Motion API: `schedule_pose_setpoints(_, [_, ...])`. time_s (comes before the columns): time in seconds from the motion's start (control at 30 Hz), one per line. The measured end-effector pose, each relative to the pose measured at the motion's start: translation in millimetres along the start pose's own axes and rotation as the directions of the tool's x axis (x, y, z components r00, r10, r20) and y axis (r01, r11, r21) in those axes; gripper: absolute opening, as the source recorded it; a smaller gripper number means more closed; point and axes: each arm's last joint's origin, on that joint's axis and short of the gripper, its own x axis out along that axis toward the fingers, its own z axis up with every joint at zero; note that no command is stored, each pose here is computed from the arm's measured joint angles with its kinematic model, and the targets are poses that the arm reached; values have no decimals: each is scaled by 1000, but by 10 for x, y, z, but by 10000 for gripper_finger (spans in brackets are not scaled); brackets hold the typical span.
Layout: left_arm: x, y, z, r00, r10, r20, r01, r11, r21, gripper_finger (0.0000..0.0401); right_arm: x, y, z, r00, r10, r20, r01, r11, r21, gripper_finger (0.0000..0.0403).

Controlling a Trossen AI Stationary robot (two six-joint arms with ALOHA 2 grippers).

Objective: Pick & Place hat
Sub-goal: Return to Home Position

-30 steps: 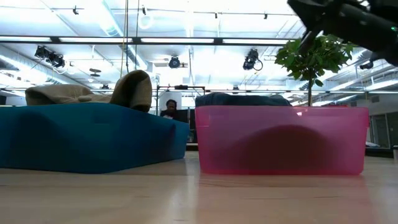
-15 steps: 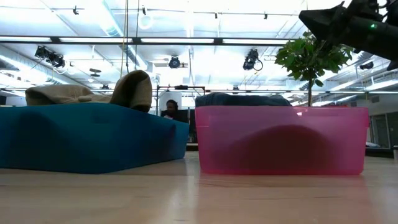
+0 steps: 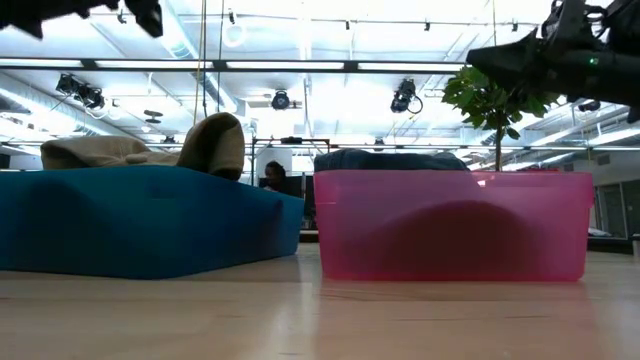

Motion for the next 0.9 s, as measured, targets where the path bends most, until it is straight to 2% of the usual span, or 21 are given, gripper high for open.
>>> schedule_pose_setpoints(0.2, [-186, -41, -184, 983, -27, 179, 35, 998, -44, 177, -1, 0, -30, 1000, 0, -30, 0, 1000, -7, 32])
schedule_pose_setpoints(0.33, [-292, -55, -369, 973, -37, 226, 61, 993, -103, 177, -1, 0, -29, 1000, 0, -30, 0, 1000, -7, 32])
schedule_pose_setpoints(0.47, [-383, -74, -472, 957, -51, 287, 82, 992, -97, 177, 0, 0, -29, 1000, 0, -30, 0, 1000, -7, 32])
schedule_pose_setpoints(0.8, [-520, -96, -759, 949, -89, 303, 132, 983, -126, 177, 0, 0, -28, 1000, -1, -29, 1, 1000, -8, 32])
schedule_pose_setpoints(0.9, [-534, -101, -771, 950, -92, 300, 132, 984, -117, 177, 0, 0, -28, 1000, -1, -29, 1, 1000, -8, 32])
